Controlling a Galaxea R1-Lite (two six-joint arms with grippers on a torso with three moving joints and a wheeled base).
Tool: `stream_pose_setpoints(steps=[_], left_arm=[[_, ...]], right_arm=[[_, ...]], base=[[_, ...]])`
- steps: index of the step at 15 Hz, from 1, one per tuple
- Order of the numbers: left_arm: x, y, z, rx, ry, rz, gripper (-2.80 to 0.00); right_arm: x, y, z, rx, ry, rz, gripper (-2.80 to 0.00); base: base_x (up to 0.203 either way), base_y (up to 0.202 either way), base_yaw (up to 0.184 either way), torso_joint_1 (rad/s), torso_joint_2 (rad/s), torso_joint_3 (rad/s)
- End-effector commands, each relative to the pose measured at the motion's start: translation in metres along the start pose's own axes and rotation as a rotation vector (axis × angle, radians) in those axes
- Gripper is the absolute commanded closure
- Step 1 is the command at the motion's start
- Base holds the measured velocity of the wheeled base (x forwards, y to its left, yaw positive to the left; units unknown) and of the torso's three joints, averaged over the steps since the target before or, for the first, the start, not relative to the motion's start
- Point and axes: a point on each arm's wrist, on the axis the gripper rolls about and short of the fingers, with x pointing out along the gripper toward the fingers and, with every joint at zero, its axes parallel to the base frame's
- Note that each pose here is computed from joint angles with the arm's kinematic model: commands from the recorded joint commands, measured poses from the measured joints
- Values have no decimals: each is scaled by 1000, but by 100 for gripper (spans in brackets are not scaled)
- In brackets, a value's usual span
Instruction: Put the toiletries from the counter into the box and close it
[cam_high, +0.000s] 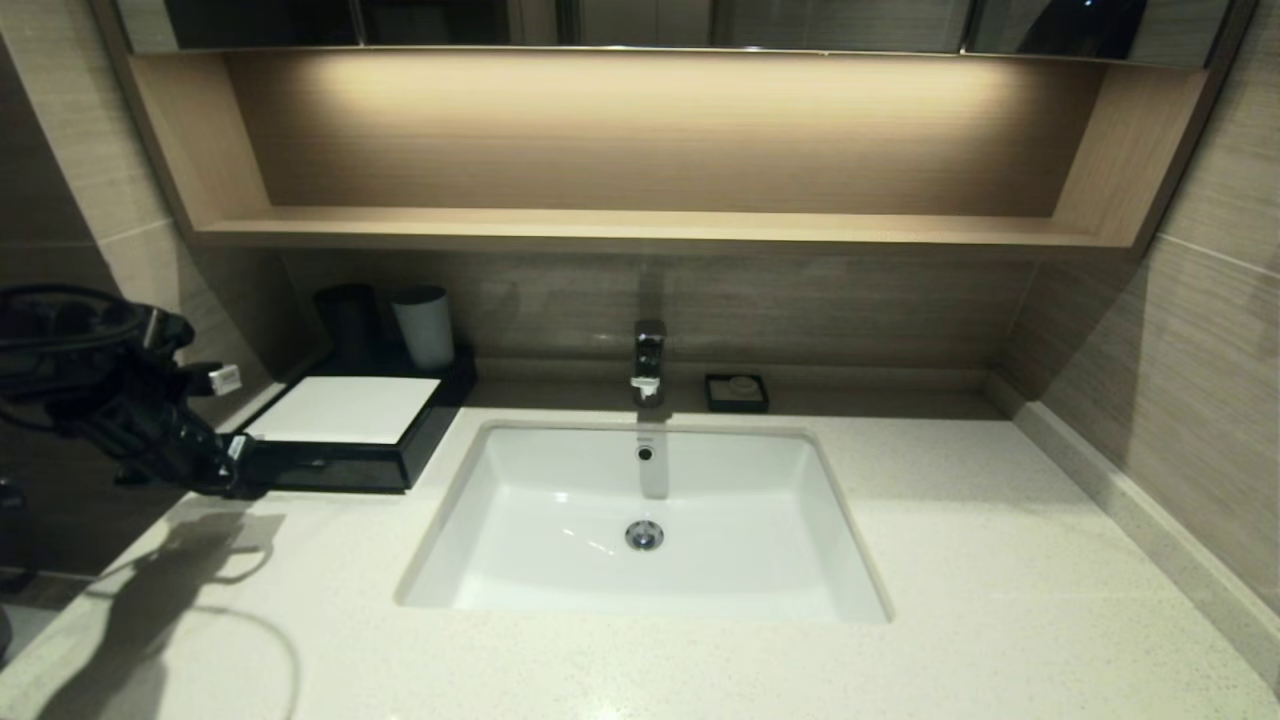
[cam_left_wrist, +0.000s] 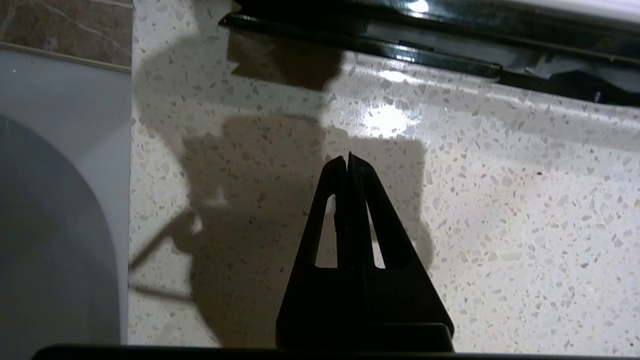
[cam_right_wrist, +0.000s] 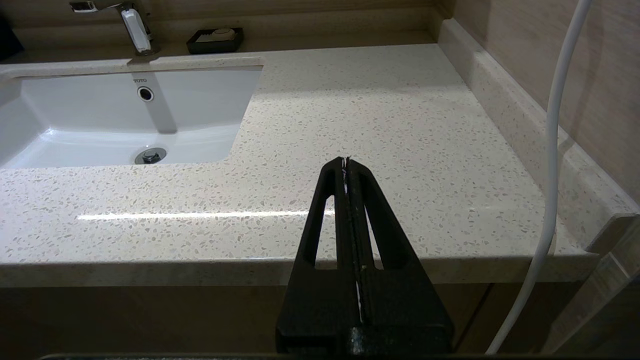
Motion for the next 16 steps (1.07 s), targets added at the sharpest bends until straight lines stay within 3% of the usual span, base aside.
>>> stream_pose_setpoints(steps=[1, 11, 16], left_arm=[[17, 2, 5, -4, 16, -5, 0], [21, 2, 26, -31, -139, 11, 0], [14, 2, 26, -41, -159, 12, 0]], right_arm=[[0, 0, 0, 0, 0, 1, 0], [0, 0, 0, 0, 1, 0, 0], [0, 0, 0, 0, 1, 0, 0]], base=[[0, 0, 0, 0, 0, 0], [0, 0, 0, 0, 0, 0], [0, 0, 0, 0, 0, 0]])
